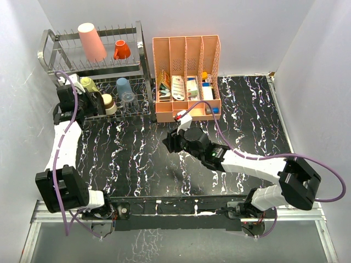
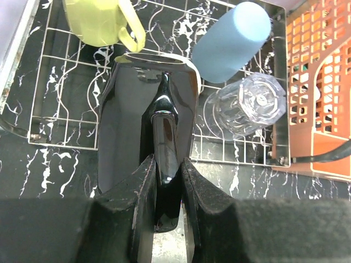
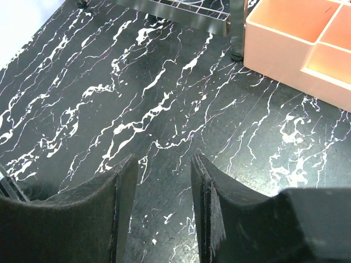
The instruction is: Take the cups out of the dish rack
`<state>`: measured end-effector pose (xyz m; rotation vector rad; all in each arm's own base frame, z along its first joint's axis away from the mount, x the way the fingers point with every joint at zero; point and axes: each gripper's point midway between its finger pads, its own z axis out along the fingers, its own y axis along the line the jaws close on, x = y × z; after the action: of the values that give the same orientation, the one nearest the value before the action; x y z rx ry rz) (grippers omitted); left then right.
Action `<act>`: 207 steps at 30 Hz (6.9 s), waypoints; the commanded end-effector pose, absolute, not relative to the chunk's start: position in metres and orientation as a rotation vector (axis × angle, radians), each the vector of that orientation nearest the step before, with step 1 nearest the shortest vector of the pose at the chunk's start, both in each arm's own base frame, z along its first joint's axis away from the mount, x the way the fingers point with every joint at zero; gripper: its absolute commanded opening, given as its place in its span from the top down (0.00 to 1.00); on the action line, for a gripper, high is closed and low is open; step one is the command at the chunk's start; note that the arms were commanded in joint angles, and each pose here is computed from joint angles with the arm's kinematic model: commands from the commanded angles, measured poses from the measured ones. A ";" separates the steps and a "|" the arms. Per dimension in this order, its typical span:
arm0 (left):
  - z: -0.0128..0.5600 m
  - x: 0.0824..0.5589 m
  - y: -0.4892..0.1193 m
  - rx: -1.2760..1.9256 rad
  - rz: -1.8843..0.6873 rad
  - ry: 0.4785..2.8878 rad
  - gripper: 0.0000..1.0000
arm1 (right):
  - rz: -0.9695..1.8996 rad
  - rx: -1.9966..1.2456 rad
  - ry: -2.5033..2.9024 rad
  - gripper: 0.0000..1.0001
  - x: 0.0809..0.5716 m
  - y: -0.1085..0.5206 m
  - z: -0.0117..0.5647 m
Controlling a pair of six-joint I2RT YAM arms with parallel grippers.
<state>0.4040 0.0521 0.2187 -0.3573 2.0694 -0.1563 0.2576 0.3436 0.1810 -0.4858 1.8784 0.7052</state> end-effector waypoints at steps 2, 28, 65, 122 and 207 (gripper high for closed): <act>0.294 0.403 0.033 -0.233 -0.243 1.892 1.00 | 0.736 -0.453 1.760 0.54 0.263 0.347 0.220; 0.266 0.342 -0.071 -0.330 -0.976 2.079 1.00 | 0.400 -0.603 1.228 0.18 0.268 0.426 0.273; 0.242 0.291 -0.101 -0.463 -1.231 2.312 1.00 | -0.005 -0.797 1.137 0.52 0.318 0.481 0.222; 0.199 0.397 0.012 0.142 -0.162 2.102 0.05 | 0.212 -0.836 2.389 0.92 0.377 0.303 0.130; 0.207 0.424 -0.001 0.103 -0.248 1.932 0.77 | 0.588 -0.488 1.997 0.28 0.294 0.304 0.257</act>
<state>0.4473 0.0149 0.1827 0.0806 1.9507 -0.1673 0.2914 0.2914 0.2231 -0.5403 2.1024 0.4896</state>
